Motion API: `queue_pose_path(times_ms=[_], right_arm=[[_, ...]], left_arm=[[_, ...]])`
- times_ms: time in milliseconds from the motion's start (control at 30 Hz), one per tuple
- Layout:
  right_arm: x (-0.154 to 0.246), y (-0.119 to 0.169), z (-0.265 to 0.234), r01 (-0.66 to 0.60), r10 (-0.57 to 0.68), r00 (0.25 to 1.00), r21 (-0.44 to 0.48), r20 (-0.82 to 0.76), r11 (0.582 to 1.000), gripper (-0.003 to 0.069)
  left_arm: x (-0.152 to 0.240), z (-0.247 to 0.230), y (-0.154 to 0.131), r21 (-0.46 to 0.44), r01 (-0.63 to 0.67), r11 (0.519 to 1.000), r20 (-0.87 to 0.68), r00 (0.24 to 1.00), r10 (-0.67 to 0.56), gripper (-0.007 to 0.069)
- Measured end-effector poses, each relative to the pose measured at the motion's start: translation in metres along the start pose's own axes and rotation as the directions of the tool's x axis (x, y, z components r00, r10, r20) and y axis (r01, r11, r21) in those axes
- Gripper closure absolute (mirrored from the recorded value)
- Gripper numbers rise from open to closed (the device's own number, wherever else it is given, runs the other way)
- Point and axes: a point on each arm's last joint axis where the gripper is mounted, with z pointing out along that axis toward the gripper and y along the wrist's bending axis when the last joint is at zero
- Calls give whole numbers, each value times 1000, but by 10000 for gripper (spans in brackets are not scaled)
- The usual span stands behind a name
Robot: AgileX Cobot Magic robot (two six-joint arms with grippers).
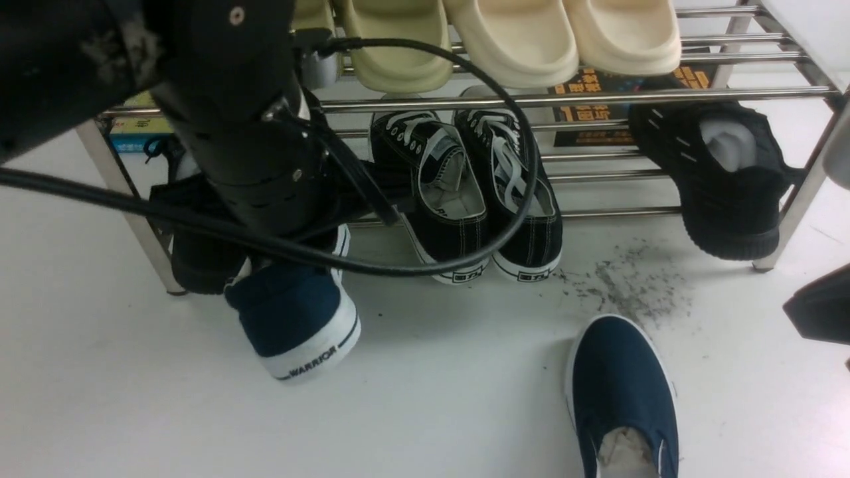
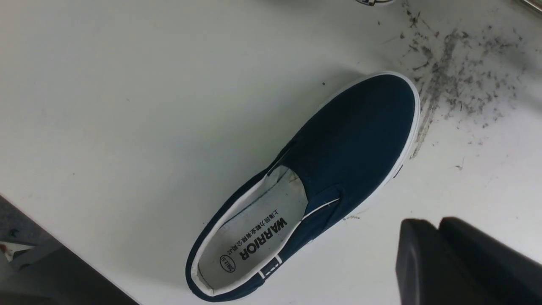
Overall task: Take the shoes off the shelf with your hand on the white table.
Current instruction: 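Set the held shoe down on the floor in front of the rack with the left gripper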
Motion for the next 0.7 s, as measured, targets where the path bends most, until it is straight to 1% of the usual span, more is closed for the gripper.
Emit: queue_pose_path(times_ms=[67, 233, 267, 367, 567, 700], right_arm=[[0, 0, -2, 0, 0, 1000, -1, 12, 1000, 582], [7, -1, -20, 1, -1, 997, 0, 77, 1000, 578], [9, -2, -24, 2, -1, 996, 0, 90, 1000, 578], [15, -3, -36, 2, -2, 991, -1, 133, 1000, 575], [25, -4, -52, 1, -1, 984, -3, 179, 1000, 568], [29, -4, -59, -2, 3, 980, -5, 198, 1000, 567]], left_arm=[[5, -6, -6, 7, -25, 1000, 21, 999, 25, 583], [42, -23, -44, 77, -184, 980, 37, 983, 181, 583], [54, -26, -54, 106, -221, 969, 27, 975, 220, 583], [87, -33, -75, 166, -272, 948, -11, 961, 278, 583], [130, -33, -89, 194, -319, 928, -73, 938, 338, 583], [142, -31, -91, 177, -304, 936, -77, 944, 321, 583]])
